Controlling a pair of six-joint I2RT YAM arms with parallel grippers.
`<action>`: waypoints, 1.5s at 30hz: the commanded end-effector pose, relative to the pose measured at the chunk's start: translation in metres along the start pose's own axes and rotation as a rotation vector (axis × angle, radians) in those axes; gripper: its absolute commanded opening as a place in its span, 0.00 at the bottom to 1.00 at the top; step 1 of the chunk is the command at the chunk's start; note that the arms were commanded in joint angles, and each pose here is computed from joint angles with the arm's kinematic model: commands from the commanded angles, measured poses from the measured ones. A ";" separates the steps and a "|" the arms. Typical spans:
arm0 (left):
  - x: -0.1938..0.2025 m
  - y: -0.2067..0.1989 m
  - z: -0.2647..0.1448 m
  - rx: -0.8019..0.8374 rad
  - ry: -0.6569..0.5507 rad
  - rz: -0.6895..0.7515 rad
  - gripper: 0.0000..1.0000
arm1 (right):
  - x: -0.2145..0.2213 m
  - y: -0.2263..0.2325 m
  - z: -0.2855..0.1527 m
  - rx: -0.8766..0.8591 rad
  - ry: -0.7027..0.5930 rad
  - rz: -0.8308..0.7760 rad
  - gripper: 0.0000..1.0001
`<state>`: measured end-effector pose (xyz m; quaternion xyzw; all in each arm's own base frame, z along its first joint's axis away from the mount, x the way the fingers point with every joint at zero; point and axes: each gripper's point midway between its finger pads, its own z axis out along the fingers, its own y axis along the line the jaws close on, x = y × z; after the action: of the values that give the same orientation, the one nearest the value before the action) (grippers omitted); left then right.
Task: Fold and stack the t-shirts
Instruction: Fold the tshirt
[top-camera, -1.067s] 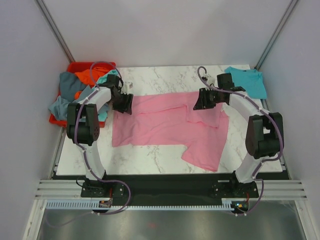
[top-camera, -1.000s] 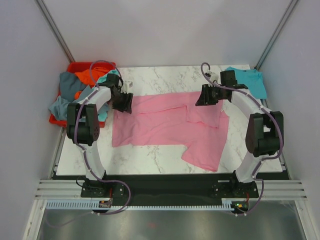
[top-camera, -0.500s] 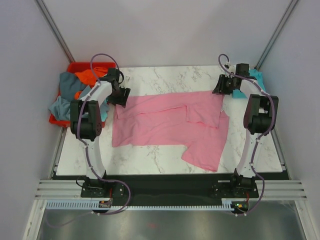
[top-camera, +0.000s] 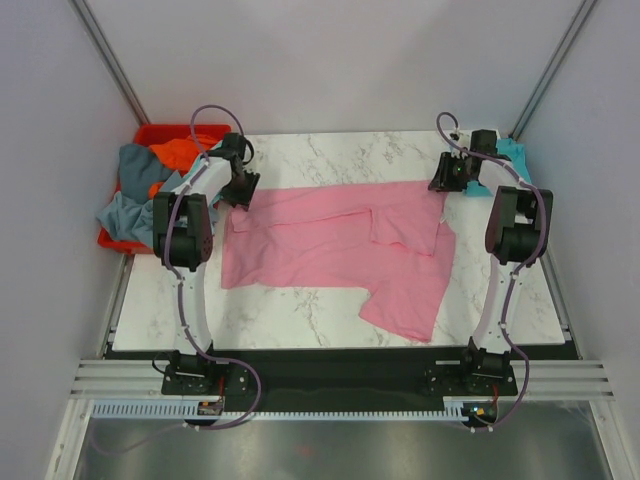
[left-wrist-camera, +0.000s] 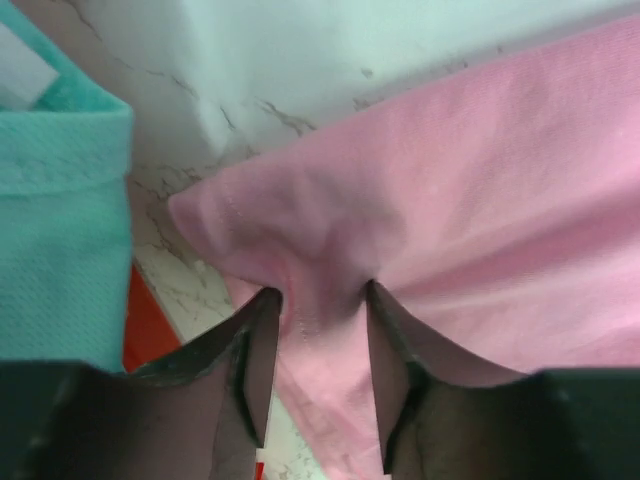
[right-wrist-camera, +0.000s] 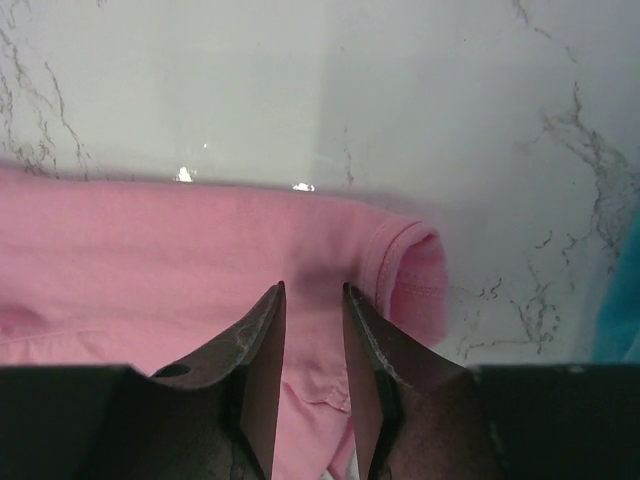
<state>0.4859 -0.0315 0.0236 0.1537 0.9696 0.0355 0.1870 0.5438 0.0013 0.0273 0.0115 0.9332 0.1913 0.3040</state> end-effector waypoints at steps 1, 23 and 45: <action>-0.004 0.012 0.015 -0.021 0.009 0.000 0.40 | 0.002 -0.013 0.009 0.064 0.008 -0.024 0.37; -0.038 0.007 0.032 -0.013 -0.038 -0.010 0.30 | -0.017 -0.024 0.041 0.196 -0.005 -0.138 0.00; -0.068 -0.029 0.028 -0.095 -0.099 0.068 0.71 | -0.062 -0.036 0.050 0.240 -0.111 -0.141 0.00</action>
<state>0.5457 -0.0821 0.0295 0.1902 0.9489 0.0618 0.2443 0.6241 -0.0112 0.0262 -0.0179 0.9245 0.0761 0.3730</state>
